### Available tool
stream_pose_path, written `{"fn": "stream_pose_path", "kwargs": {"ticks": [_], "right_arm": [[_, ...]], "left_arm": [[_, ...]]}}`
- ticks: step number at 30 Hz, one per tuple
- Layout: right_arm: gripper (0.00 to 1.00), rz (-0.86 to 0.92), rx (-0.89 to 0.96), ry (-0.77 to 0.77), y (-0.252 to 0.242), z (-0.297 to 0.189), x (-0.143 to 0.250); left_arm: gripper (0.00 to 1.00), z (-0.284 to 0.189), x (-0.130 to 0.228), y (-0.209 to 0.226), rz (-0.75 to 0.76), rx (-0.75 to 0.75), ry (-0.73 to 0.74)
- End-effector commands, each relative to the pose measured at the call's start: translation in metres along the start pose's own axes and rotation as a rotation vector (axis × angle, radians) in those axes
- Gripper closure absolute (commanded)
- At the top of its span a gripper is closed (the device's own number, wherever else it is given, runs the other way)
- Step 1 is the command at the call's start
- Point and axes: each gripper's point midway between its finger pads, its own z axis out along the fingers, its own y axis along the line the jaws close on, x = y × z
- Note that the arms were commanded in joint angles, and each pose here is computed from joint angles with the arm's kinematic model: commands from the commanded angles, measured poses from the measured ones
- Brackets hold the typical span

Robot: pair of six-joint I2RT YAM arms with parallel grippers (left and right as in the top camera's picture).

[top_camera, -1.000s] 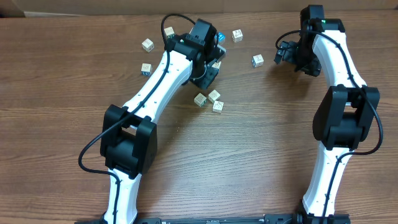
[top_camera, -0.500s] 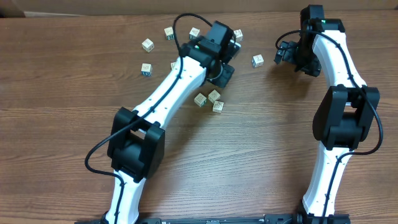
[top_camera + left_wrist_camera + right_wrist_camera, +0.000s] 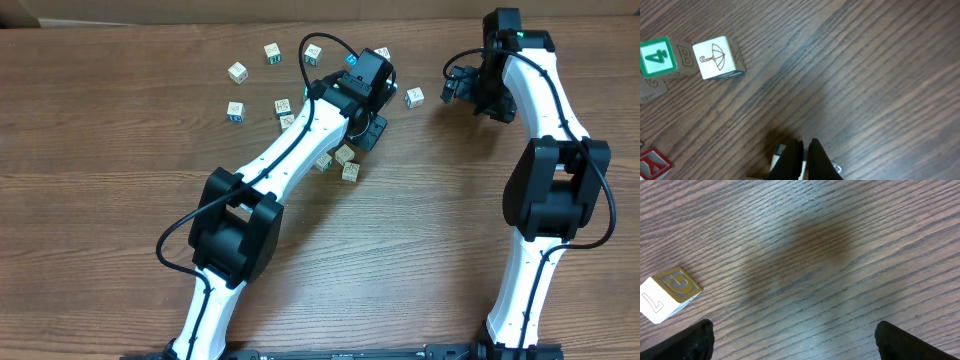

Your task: Form a circle

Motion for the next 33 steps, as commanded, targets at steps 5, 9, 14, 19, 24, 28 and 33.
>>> {"fn": "stream_pose_path", "kwargs": {"ticks": [5, 9, 14, 19, 24, 28, 33], "right_arm": [[0.00, 0.006, -0.015, -0.046, 0.002, -0.017, -0.010], [0.00, 0.006, -0.015, -0.046, 0.002, -0.017, -0.010], [0.00, 0.006, -0.015, -0.046, 0.002, -0.017, -0.010], [0.00, 0.006, -0.015, -0.046, 0.002, -0.017, -0.010], [0.00, 0.006, -0.015, -0.046, 0.002, -0.017, -0.010], [0.00, 0.006, -0.015, -0.046, 0.002, -0.017, -0.010], [0.00, 0.006, -0.015, -0.046, 0.002, -0.017, -0.010]], "left_arm": [[0.96, 0.010, -0.006, 0.005, -0.076, -0.030, -0.021], [0.96, 0.017, -0.004, 0.007, -0.075, -0.038, -0.012], [0.96, 0.029, -0.001, 0.006, -0.076, -0.036, -0.001], [0.96, 0.038, 0.003, 0.006, -0.075, -0.035, 0.011], [0.96, 0.039, 0.003, 0.007, -0.076, -0.039, 0.011], [0.96, 0.040, 0.004, 0.007, -0.075, -0.040, 0.014], [0.96, 0.041, 0.005, 0.006, -0.074, -0.040, 0.017]]}}
